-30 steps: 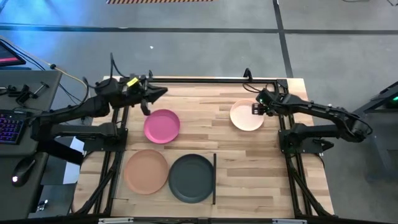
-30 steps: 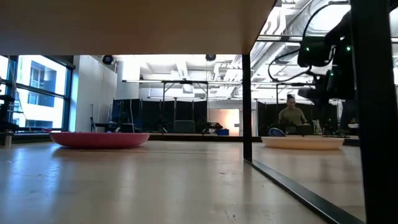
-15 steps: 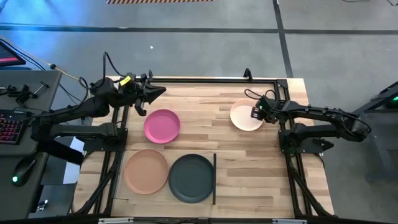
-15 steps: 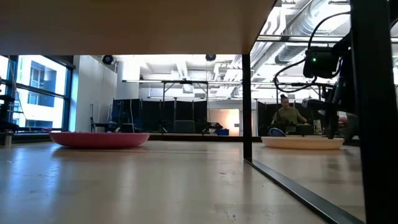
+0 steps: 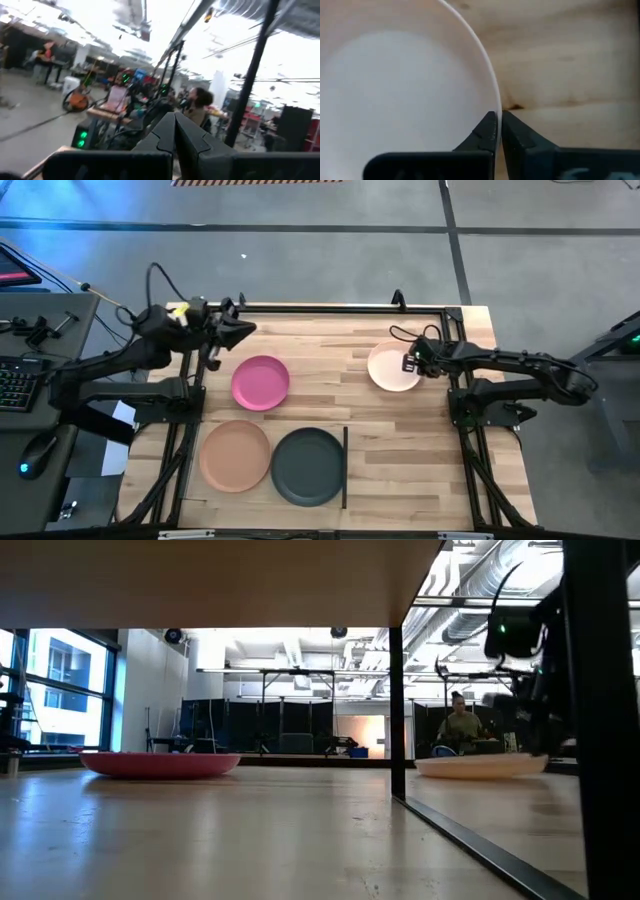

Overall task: Place and stack plates onto a shelf
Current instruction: Stack the light orange plate on top of the orange plate on the shelf

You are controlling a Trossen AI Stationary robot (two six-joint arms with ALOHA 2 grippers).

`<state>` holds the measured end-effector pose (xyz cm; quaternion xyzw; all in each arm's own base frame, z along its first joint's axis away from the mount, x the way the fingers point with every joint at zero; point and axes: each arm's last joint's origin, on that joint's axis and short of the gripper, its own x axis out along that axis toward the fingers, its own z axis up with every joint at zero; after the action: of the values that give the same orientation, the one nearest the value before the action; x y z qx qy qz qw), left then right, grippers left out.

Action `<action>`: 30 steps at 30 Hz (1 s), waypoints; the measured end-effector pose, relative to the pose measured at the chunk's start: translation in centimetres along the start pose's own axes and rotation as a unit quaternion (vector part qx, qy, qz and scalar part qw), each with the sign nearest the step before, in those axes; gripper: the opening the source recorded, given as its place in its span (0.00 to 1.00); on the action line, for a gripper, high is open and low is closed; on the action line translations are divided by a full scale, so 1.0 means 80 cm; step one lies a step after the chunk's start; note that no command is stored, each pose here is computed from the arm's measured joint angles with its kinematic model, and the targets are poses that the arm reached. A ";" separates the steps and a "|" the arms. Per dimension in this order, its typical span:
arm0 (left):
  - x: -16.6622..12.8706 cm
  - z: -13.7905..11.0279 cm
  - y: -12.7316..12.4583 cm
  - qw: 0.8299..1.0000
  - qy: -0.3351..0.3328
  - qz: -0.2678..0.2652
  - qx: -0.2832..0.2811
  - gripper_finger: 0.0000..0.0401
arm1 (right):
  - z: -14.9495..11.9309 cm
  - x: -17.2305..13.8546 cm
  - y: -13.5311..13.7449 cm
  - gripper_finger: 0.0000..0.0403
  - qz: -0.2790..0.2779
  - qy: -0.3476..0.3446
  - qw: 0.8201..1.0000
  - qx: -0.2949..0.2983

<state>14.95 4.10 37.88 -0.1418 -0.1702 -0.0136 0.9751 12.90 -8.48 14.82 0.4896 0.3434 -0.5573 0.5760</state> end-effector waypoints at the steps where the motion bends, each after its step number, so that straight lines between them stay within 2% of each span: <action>1: -0.003 0.003 -0.002 1.000 -0.008 -0.004 0.002 0.00 | 0.002 -0.006 0.004 0.00 0.004 -0.005 1.000 -0.013; 8: -0.016 0.016 -0.012 0.999 -0.036 -0.015 0.012 0.00 | 0.030 -0.070 0.038 0.00 0.042 -0.071 0.994 -0.069; 17: -0.017 0.017 -0.012 0.999 -0.038 -0.014 0.013 0.00 | 0.066 -0.150 0.079 0.00 0.147 -0.141 0.974 -0.100; 22: -0.017 0.017 -0.011 0.999 -0.042 -0.004 0.013 0.00 | 0.064 -0.186 0.116 0.00 0.263 -0.149 0.946 -0.117; 25: -0.017 0.017 -0.011 0.999 -0.043 -0.003 0.013 0.00 | 0.051 -0.207 0.152 0.00 0.331 -0.148 0.921 -0.141; 30: -0.017 0.017 -0.011 0.999 -0.044 -0.001 0.013 0.00 | 0.010 -0.234 0.224 0.00 0.389 -0.121 0.888 -0.211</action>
<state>13.13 3.59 38.89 -0.1296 -0.2129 -0.0064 0.9684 27.63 -5.32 35.96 0.3796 0.1629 -0.2575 0.8735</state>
